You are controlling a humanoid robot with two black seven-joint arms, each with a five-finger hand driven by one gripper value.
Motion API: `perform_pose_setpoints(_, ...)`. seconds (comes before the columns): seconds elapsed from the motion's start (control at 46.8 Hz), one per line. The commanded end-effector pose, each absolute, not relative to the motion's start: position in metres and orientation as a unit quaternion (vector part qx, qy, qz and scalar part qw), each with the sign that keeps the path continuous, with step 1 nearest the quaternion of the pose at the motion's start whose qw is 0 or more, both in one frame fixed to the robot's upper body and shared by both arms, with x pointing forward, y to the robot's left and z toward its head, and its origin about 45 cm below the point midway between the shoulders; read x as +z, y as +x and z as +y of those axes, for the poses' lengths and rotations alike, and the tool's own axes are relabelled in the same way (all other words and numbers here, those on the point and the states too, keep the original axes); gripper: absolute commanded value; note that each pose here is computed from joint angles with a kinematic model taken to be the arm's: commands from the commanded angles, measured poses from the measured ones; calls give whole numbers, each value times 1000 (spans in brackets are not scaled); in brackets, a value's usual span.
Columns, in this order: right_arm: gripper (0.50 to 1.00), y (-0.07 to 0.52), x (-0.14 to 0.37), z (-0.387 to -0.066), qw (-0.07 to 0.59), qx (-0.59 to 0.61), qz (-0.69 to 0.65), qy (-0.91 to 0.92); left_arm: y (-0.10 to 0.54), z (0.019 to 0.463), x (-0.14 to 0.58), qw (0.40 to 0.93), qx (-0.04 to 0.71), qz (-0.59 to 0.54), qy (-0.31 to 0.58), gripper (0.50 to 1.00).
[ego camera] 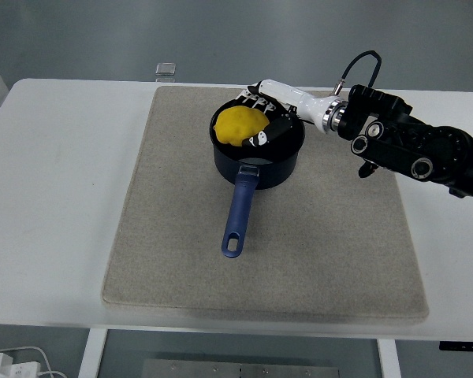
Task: Put the potato in the blue pot
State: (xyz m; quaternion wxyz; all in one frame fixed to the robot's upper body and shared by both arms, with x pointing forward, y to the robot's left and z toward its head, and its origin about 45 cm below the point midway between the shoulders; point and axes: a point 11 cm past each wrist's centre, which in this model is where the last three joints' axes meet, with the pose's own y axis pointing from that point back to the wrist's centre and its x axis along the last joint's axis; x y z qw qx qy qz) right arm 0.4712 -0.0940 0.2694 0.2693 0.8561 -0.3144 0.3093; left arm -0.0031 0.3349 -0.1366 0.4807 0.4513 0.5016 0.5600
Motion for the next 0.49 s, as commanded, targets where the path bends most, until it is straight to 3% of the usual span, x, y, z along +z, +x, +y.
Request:
perform_pose_setpoints(0.0,940,471,270,-94,269,309,-315,856,-3,335,-137,481,560,502,451,1000)
perform_pose_setpoints(0.47,940,474,273,-99,266,308,-323,854,-3,335,-137,481,560,502,451,1000)
